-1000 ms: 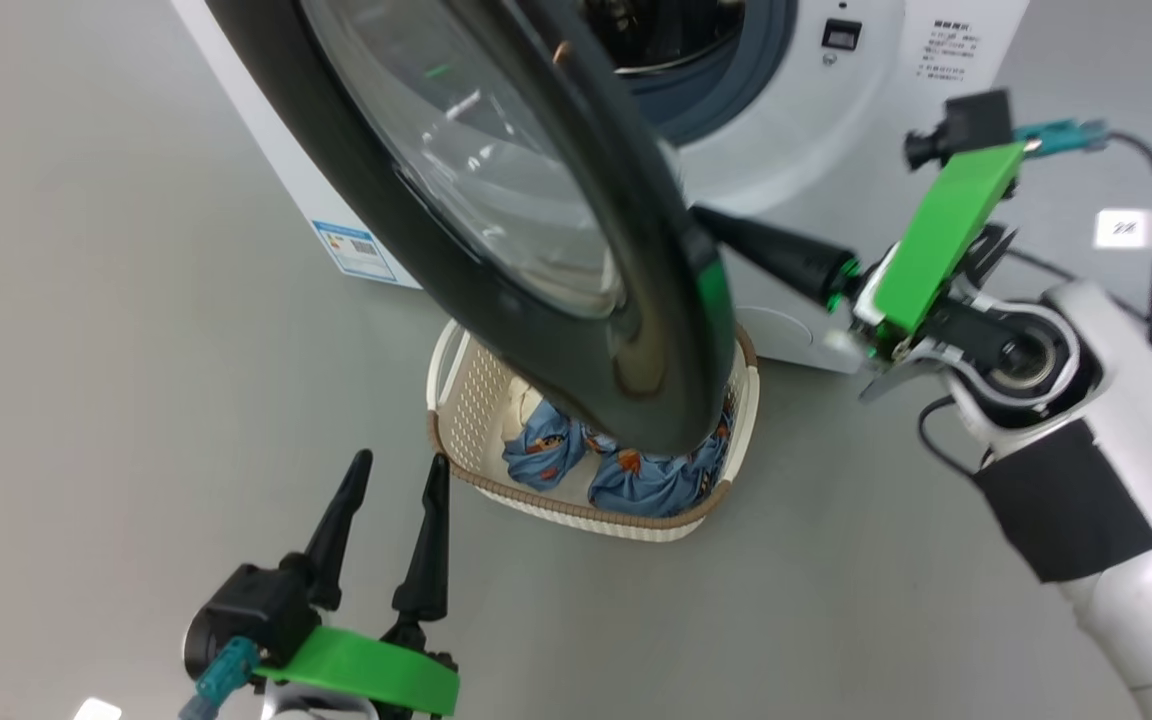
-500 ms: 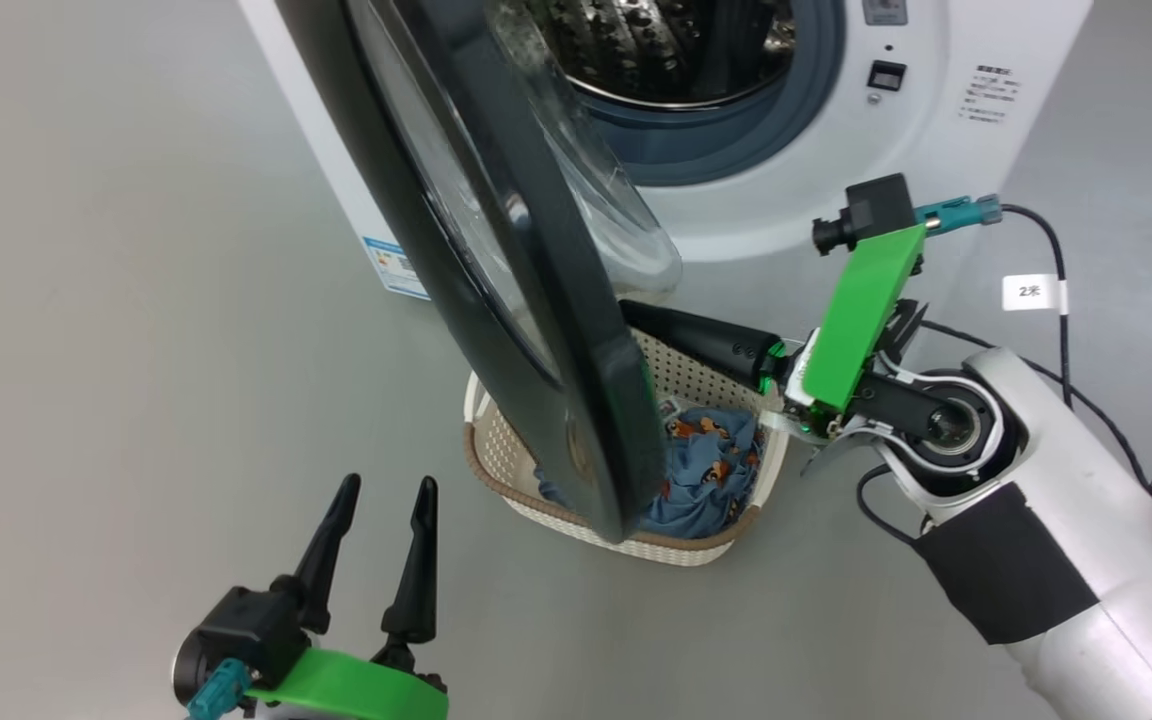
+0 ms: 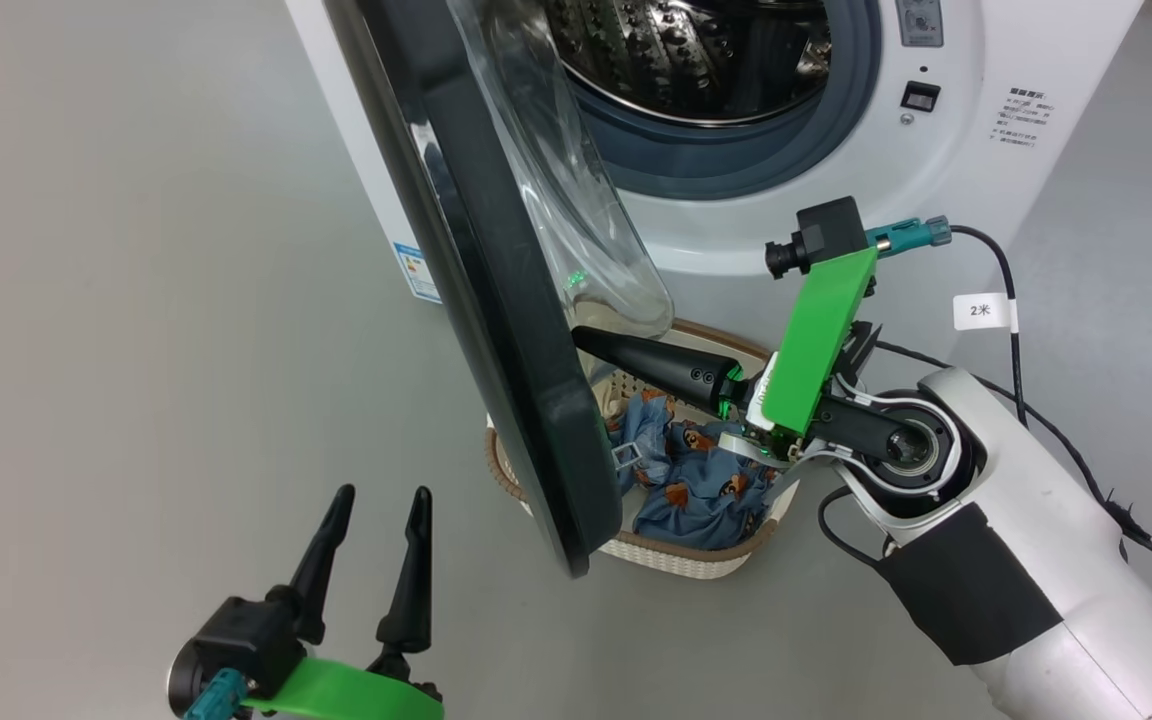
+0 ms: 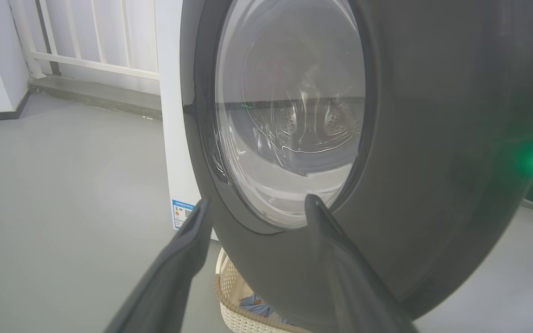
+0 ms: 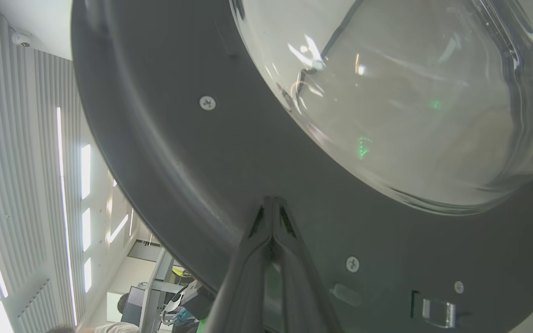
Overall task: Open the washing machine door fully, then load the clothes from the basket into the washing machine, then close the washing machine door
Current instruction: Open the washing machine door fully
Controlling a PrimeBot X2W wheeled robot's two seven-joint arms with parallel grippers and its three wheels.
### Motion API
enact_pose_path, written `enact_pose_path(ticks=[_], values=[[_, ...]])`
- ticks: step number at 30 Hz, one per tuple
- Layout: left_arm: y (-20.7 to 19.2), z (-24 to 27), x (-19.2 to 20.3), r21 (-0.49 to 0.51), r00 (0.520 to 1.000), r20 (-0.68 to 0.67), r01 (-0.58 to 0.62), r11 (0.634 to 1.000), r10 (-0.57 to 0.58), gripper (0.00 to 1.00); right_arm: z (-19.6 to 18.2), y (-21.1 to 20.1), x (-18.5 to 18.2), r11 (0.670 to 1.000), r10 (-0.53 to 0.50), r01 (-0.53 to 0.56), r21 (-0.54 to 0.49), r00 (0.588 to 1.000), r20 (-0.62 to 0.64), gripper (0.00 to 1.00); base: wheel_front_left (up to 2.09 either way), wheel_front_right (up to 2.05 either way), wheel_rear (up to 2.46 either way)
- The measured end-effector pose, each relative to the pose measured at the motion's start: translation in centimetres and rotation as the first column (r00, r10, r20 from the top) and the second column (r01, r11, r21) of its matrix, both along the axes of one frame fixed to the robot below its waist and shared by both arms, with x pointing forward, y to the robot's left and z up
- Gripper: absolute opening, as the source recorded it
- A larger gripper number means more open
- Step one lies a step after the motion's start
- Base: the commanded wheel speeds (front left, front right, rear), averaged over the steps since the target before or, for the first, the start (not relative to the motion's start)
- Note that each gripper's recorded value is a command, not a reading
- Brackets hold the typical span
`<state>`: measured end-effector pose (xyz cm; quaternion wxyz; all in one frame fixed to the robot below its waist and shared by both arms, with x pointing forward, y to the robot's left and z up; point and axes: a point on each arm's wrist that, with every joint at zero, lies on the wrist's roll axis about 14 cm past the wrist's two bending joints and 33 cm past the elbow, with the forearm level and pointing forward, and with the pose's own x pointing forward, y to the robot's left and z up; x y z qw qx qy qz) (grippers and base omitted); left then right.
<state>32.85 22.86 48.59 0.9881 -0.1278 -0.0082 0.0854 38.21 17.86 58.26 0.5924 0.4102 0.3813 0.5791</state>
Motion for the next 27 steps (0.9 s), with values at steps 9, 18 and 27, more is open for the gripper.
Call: enact_pose_path(ticks=[9, 18, 27], values=[[-0.6, 0.3, 0.4, -0.001, 1.000, 0.012, 0.022, 1.000, -0.022, 1.00, -0.4, -0.9, 0.3, 0.997, -0.069, 0.070, -0.016, 0.997, 0.023, 0.05, 0.00, 0.00, 0.00], [-1.2, 0.5, 1.0, -0.002, 0.998, 0.023, 0.051, 0.999, -0.051, 1.00, -0.5, -3.2, 1.3, 0.983, -0.182, 0.184, -0.028, 0.982, 0.048, 1.00, 0.00, 0.00, 0.00], [-1.4, 0.3, 1.2, 0.001, 0.997, 0.026, 0.067, 0.998, -0.067, 1.00, -2.3, -7.3, 2.1, 0.939, -0.330, 0.336, -0.071, 0.940, 0.080, 1.00, 0.00, 0.00, 0.00]])
